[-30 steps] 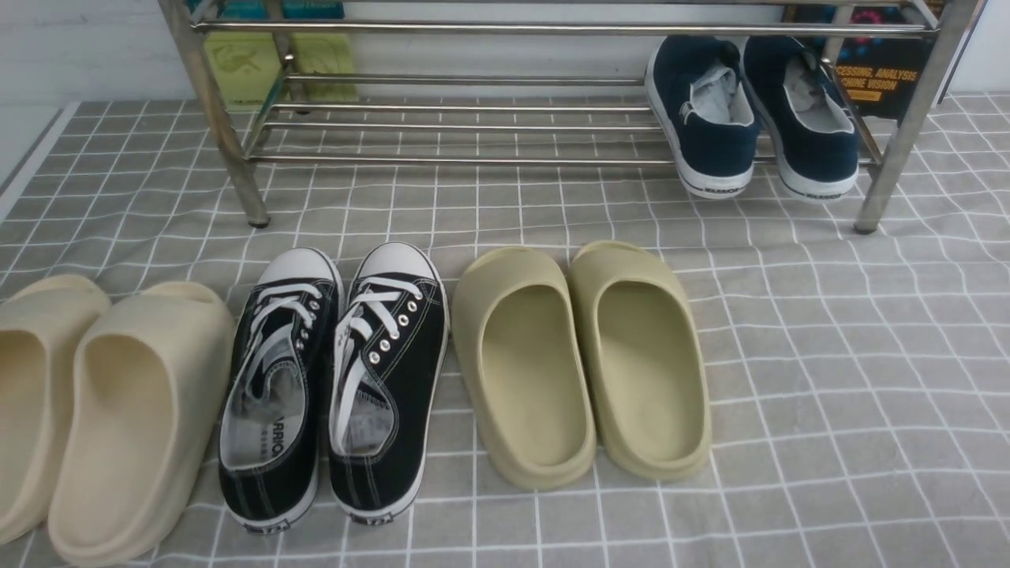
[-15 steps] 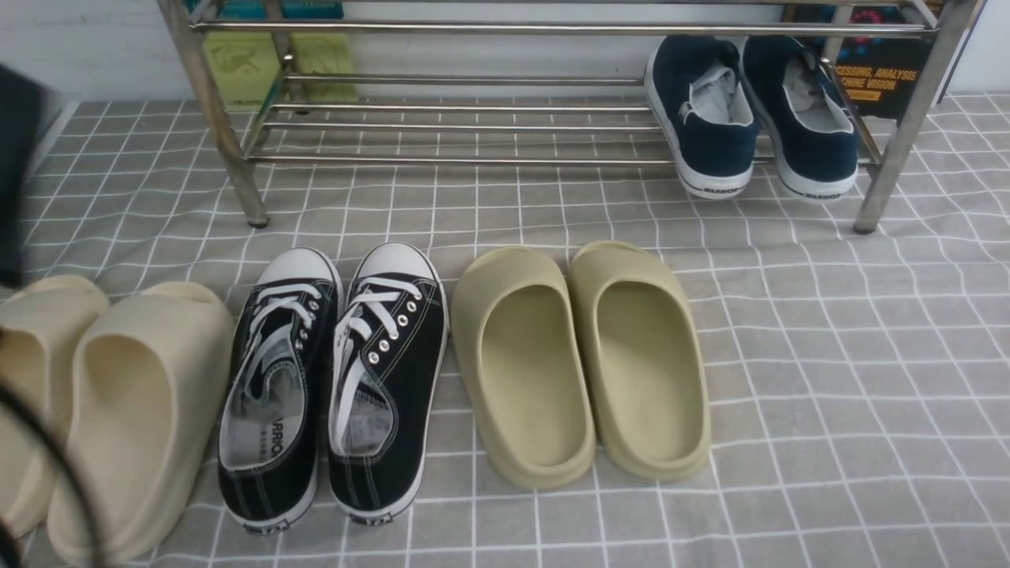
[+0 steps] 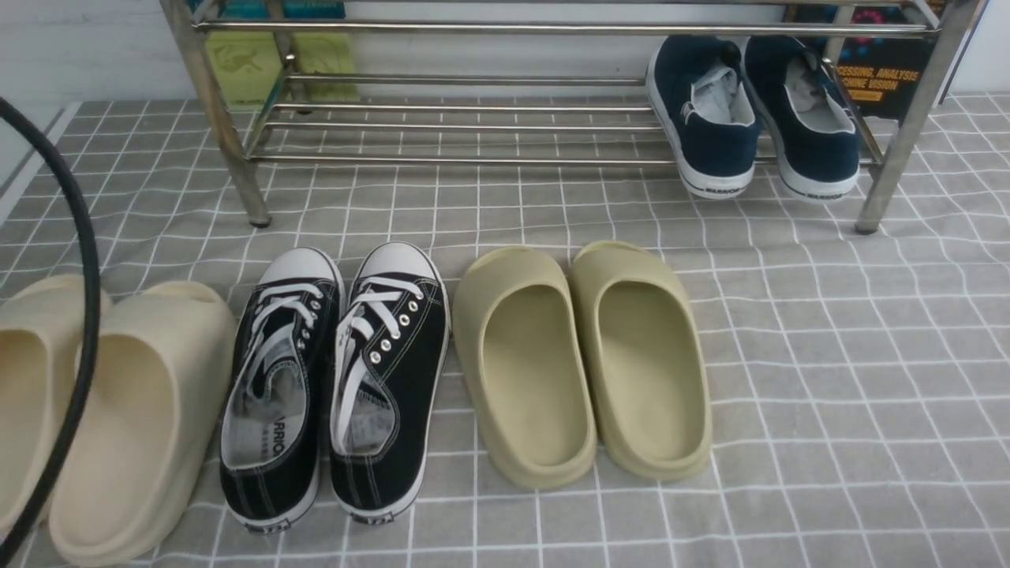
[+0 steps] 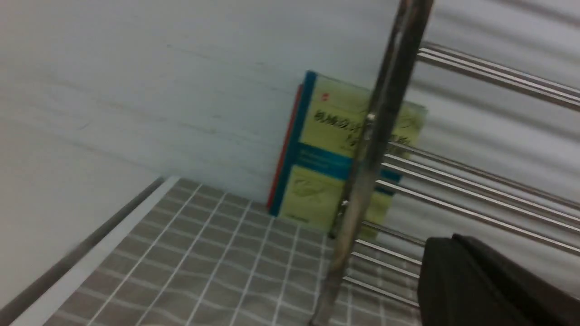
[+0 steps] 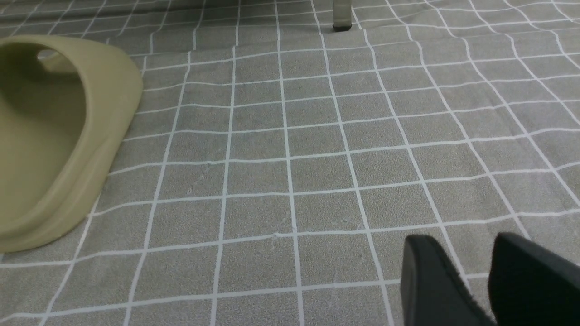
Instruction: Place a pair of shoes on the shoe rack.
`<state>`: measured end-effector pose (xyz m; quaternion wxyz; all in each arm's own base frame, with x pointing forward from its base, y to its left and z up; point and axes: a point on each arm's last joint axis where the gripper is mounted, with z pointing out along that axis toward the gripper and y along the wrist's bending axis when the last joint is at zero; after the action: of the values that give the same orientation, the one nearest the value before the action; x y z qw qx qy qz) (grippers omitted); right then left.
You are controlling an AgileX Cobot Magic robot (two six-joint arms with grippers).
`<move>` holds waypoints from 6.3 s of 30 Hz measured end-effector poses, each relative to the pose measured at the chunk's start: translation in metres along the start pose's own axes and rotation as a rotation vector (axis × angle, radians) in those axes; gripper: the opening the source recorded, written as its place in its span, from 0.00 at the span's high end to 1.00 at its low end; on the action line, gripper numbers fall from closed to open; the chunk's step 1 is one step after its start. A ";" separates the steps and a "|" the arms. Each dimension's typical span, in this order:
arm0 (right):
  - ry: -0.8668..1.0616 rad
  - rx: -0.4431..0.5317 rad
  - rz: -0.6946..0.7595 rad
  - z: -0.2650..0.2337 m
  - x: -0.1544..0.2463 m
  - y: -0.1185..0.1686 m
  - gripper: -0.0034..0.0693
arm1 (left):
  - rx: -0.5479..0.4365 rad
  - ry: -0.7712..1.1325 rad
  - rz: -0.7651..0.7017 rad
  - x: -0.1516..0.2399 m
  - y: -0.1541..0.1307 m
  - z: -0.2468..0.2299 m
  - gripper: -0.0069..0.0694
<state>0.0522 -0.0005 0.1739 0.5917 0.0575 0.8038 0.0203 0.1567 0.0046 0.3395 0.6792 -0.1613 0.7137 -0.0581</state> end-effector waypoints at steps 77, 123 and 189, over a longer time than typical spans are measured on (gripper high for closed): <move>0.000 0.000 0.000 0.000 0.000 0.000 0.62 | 0.007 0.683 0.137 0.078 -0.095 0.369 0.67; 0.000 0.000 0.000 0.000 0.000 0.000 0.62 | 0.104 1.237 0.186 0.117 -0.107 0.156 0.87; 0.000 0.000 0.000 0.000 0.000 0.000 0.62 | 0.315 0.510 0.313 -0.173 -0.162 0.090 0.93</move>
<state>0.0522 -0.0005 0.1738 0.5916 0.0575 0.8039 0.0203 0.2750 -0.0821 0.5469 0.4962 0.0767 0.8589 -0.1011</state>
